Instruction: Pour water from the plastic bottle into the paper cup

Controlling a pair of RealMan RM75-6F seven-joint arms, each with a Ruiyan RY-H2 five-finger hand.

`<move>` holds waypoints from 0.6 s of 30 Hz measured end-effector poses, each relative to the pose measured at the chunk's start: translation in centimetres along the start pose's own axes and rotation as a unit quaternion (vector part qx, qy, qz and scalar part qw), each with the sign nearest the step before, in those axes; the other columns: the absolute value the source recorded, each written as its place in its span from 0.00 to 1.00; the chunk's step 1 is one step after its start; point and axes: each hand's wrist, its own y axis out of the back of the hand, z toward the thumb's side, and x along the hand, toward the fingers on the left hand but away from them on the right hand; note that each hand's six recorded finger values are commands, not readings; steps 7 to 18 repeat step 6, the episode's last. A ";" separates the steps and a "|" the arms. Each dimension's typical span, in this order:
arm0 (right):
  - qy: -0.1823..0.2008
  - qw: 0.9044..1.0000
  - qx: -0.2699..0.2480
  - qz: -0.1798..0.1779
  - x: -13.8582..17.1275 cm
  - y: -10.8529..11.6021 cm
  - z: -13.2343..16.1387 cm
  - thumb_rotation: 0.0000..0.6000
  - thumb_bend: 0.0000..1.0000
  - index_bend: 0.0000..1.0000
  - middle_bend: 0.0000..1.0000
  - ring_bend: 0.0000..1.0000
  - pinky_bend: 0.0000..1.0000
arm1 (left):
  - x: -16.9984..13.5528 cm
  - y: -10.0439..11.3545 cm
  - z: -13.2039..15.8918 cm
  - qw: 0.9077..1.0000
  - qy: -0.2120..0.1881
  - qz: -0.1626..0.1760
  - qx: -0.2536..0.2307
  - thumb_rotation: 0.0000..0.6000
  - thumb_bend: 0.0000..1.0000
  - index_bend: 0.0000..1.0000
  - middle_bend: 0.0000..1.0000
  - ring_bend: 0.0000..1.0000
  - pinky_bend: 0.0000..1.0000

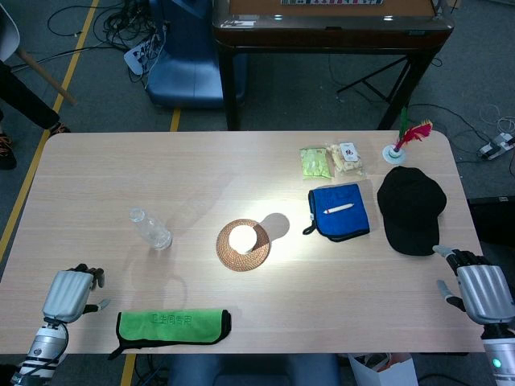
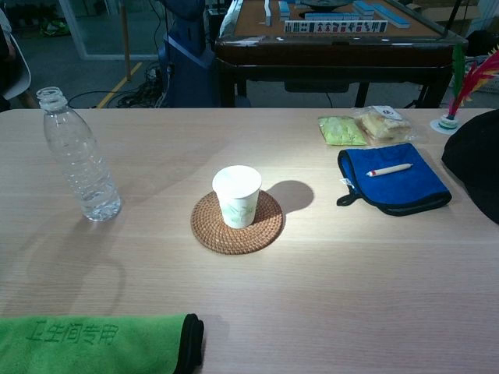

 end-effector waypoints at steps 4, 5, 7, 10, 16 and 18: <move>-0.002 1.000 0.000 0.002 -0.1 0.0 -0.1 1.00 0.32 0.28 0.35 0.33 0.46 | 0.0 0.4 0.2 1.000 -0.001 0.003 0.007 1.00 0.08 0.61 0.65 0.46 0.65; -0.003 1.000 -0.001 0.002 -0.1 -0.1 -0.1 1.00 0.32 0.28 0.35 0.33 0.46 | -0.1 0.4 0.2 1.000 -0.001 0.004 0.008 1.00 0.09 0.61 0.65 0.46 0.65; -0.003 1.000 -0.001 0.002 -0.1 -0.1 -0.1 1.00 0.32 0.28 0.35 0.33 0.46 | -0.1 0.5 0.2 1.000 -0.001 0.006 0.010 1.00 0.09 0.61 0.65 0.46 0.65; -0.003 1.000 -0.001 0.002 -0.1 -0.1 -0.1 1.00 0.32 0.28 0.35 0.33 0.46 | -0.1 0.5 0.2 1.000 -0.001 0.006 0.010 1.00 0.09 0.61 0.65 0.46 0.65; -0.003 1.000 -0.001 0.002 -0.1 -0.1 -0.1 1.00 0.32 0.28 0.35 0.33 0.46 | -0.1 0.5 0.2 1.000 -0.001 0.006 0.010 1.00 0.09 0.61 0.65 0.46 0.65; -0.003 1.000 -0.001 0.002 -0.1 -0.1 -0.1 1.00 0.32 0.28 0.35 0.33 0.46 | -0.1 0.5 0.2 1.000 -0.001 0.006 0.010 1.00 0.09 0.61 0.65 0.46 0.65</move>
